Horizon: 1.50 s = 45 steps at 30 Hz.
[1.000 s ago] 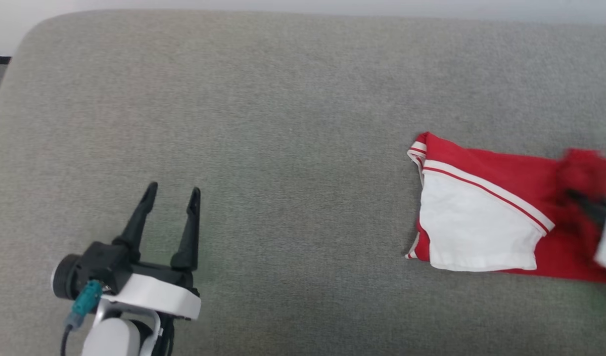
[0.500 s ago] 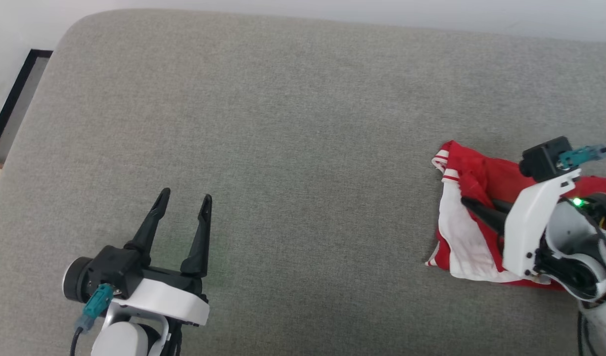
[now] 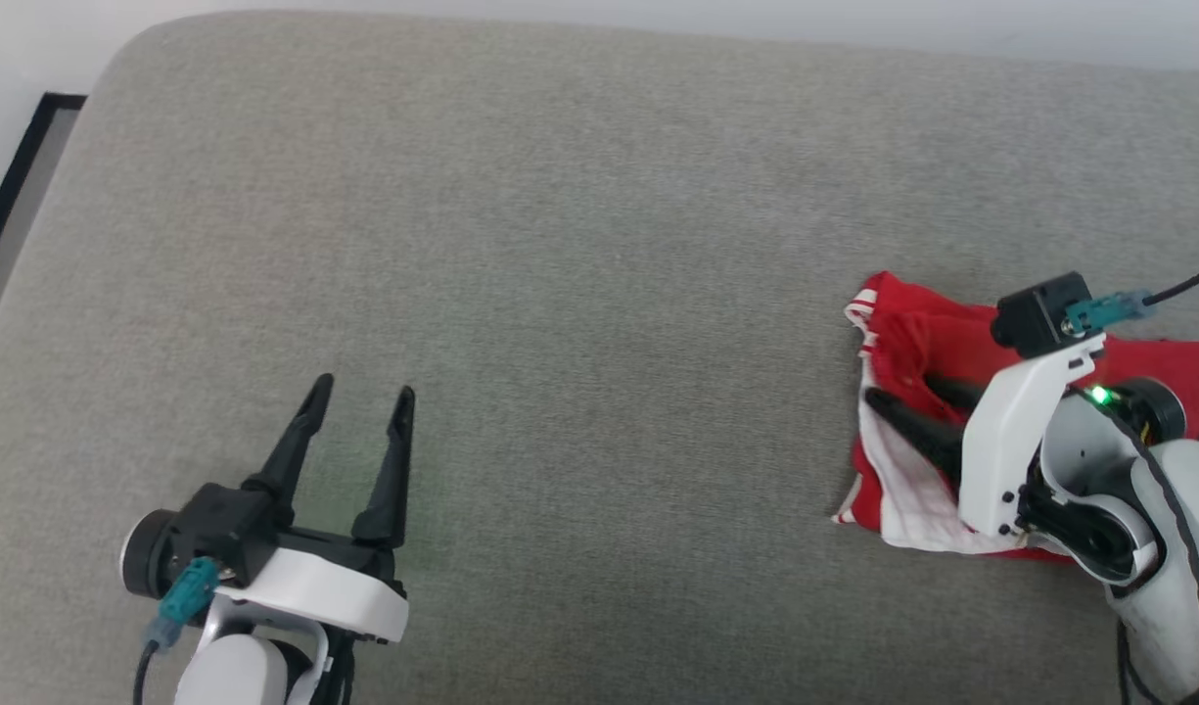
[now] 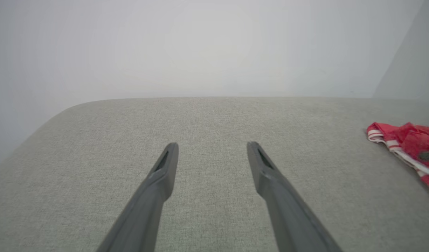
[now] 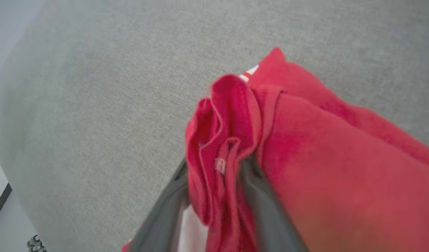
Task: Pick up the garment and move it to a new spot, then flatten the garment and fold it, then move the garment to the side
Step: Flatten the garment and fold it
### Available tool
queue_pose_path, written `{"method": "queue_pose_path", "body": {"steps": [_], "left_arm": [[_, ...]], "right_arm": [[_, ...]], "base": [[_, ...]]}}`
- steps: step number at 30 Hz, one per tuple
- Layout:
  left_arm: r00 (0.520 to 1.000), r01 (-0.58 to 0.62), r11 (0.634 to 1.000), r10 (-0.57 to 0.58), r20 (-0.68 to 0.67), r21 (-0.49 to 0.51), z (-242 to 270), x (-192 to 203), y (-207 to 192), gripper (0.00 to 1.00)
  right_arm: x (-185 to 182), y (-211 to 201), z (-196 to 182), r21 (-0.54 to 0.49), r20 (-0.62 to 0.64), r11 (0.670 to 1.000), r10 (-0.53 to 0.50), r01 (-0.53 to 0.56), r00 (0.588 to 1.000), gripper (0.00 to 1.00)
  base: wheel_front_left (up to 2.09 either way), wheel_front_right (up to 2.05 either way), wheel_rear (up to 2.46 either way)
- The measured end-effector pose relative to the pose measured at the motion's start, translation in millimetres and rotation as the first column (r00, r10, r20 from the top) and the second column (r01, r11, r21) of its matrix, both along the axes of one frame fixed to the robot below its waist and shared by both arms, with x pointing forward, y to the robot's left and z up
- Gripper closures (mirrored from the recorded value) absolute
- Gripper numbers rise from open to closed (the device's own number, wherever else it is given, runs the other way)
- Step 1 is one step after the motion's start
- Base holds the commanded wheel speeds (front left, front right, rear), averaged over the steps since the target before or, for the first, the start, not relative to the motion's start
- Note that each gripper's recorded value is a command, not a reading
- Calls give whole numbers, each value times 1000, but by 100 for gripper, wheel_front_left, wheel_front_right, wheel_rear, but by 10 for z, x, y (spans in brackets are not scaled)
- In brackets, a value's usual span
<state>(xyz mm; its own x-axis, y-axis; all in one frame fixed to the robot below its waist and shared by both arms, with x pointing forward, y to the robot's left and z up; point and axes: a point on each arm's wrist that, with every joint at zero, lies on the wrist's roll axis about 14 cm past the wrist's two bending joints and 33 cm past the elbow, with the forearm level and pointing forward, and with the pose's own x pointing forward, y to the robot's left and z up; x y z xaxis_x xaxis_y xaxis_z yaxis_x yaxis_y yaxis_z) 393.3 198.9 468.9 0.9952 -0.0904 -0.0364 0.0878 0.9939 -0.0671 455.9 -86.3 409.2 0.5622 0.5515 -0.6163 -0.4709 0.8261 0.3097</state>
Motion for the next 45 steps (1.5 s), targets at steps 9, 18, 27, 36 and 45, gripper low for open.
{"method": "queue_pose_path", "body": {"steps": [9, 18, 27, 36, 45], "left_arm": [[1000, 22, 998, -22, 4, -57, 0, 67, -120, 0], [997, 65, 990, -68, -21, -126, -91, 128, -384, 0], [998, 62, 987, -62, 5, -147, -2, 147, -423, 0], [998, 40, 991, -33, 54, -131, 166, 33, -305, 0], [998, 2, 998, 2, 59, -70, 190, -234, -119, 0]], "right_arm": [[68, -443, 365, -8, 165, 997, -79, 82, 983, 0], [70, -1223, 526, 25, 328, 950, -302, 312, 895, 0], [-55, -1460, 717, 148, 521, 897, -429, 417, 738, 0], [-211, -1518, 899, 163, 613, 889, -432, 429, 662, 0], [-458, -1587, 864, 184, 617, 869, -466, 459, 635, 0]], "base": [[0, 0, 0], [0, 0, 0], [0, 0, 0], [0, 0, 0], [0, 0, 0]]}}
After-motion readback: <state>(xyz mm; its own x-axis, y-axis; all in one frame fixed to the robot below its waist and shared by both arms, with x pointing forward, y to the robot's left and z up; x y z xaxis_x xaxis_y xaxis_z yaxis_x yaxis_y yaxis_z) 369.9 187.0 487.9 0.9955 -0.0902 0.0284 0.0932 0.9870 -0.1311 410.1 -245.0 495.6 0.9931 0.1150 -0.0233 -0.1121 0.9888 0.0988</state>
